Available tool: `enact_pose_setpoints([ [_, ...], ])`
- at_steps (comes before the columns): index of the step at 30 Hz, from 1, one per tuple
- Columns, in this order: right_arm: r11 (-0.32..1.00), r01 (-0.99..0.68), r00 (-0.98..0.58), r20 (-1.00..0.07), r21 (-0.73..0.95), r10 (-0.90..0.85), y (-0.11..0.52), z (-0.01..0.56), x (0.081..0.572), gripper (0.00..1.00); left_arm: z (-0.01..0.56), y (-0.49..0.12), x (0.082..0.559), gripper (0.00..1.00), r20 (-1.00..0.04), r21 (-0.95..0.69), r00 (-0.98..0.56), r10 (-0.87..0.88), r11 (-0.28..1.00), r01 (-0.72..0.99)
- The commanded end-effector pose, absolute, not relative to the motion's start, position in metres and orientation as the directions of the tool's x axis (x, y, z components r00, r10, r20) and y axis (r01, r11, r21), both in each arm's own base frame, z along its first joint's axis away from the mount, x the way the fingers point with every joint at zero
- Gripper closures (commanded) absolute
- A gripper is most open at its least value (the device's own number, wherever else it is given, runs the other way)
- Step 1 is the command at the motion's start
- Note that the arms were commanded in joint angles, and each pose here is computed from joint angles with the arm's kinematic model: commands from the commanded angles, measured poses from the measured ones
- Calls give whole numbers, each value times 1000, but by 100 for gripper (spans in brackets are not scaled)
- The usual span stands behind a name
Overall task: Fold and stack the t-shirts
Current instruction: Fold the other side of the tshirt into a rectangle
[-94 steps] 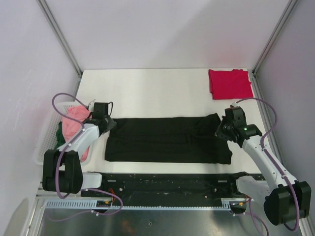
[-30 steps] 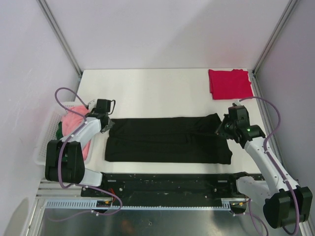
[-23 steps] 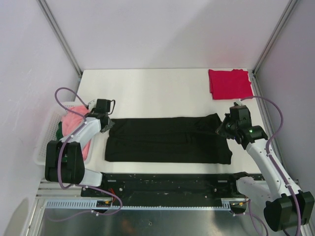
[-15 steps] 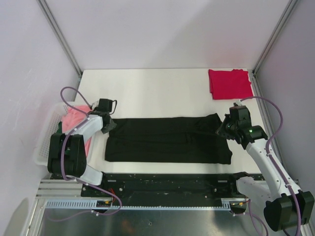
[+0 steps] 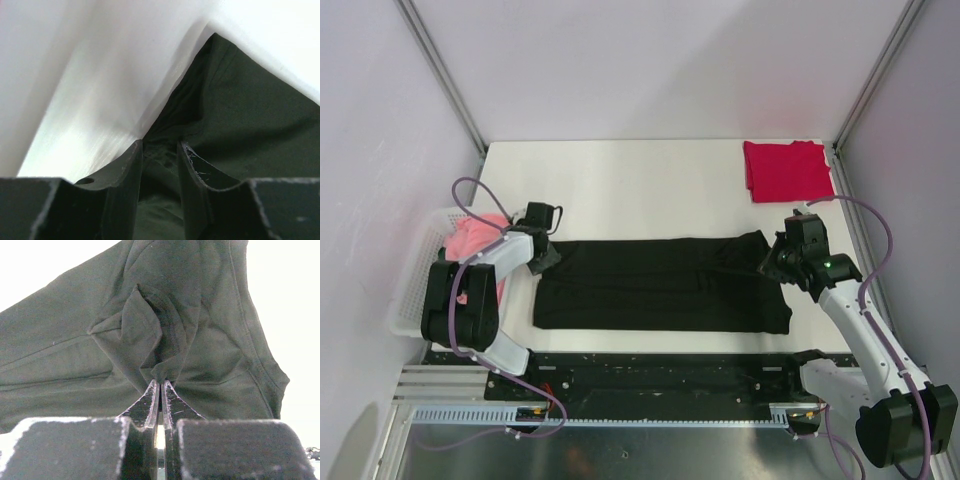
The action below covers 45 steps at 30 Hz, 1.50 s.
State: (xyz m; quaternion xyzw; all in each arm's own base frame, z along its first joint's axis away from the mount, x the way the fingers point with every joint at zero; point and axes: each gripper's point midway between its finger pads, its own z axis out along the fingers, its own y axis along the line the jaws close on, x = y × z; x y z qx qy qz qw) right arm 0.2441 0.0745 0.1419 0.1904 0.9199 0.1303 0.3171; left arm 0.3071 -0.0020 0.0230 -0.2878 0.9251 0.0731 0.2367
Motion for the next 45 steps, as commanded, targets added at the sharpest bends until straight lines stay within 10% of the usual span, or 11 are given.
enact_pose_setpoints([
  [1,895,256,-712,-555,365,430,76,147,250,96,22,2,311,62,-488,6,-709,-509,811,-585],
  [13,895,244,-704,-566,373,428,76,151,250,96,39,12,318,99,-541,27,-687,-484,807,-590],
  [45,855,240,-736,-488,460,469,91,170,192,96,56,16,314,100,-530,54,-719,-448,829,-557],
])
